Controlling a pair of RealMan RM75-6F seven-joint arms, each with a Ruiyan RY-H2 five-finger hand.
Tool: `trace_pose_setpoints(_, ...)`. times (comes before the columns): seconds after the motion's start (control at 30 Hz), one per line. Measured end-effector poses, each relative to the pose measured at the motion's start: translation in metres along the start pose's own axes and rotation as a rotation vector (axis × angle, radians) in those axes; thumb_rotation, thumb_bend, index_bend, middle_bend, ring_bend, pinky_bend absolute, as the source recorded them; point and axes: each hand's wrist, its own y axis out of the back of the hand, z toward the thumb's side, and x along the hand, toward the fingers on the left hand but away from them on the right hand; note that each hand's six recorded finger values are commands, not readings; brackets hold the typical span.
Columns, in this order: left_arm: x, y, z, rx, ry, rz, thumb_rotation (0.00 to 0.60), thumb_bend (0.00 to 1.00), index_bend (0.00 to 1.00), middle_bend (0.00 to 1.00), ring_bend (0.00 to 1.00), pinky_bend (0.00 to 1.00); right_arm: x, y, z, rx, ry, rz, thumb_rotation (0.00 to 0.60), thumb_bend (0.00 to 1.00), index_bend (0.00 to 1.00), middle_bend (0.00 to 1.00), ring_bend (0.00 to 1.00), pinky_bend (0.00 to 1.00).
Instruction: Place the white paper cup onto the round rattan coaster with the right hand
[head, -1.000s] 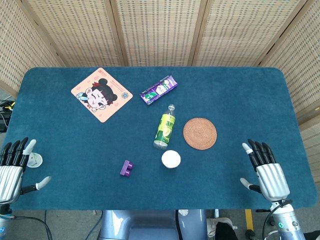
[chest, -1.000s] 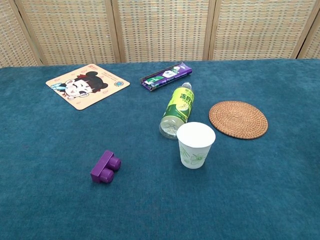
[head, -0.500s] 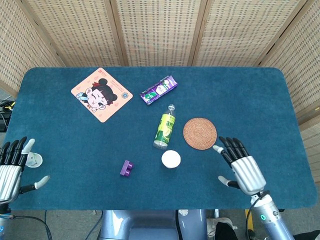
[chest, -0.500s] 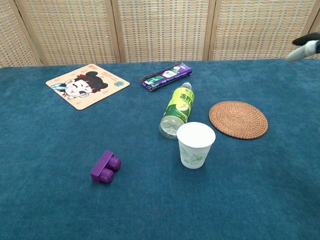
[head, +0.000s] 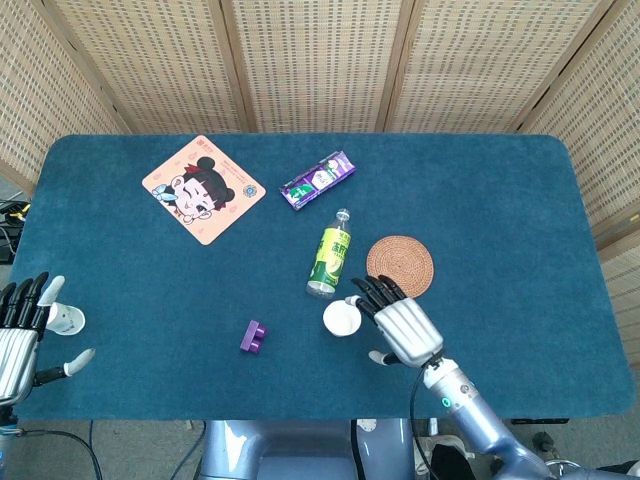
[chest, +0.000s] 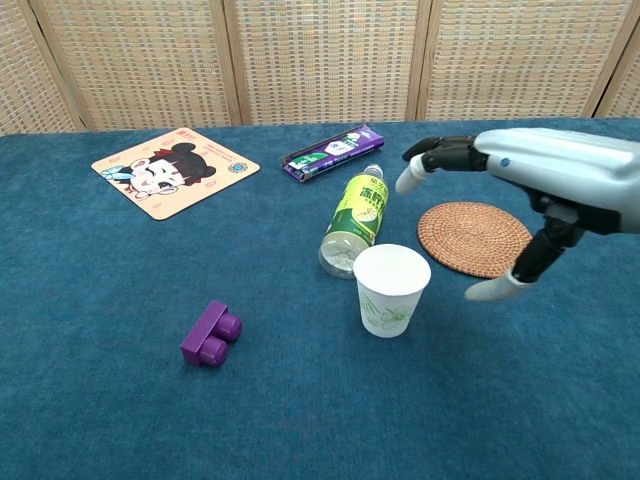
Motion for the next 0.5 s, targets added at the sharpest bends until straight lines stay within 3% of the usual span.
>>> trace_pose_setpoints(0.5,0.001,-0.002,-0.003,-0.006,0.005,-0.007,0.0,0.05,0.0,0.0,0.0,0.0,-0.044,-0.024,0.012,-0.005,-0.025,0.093,0.6,0.03,0.2,0.05,0.0,0.07)
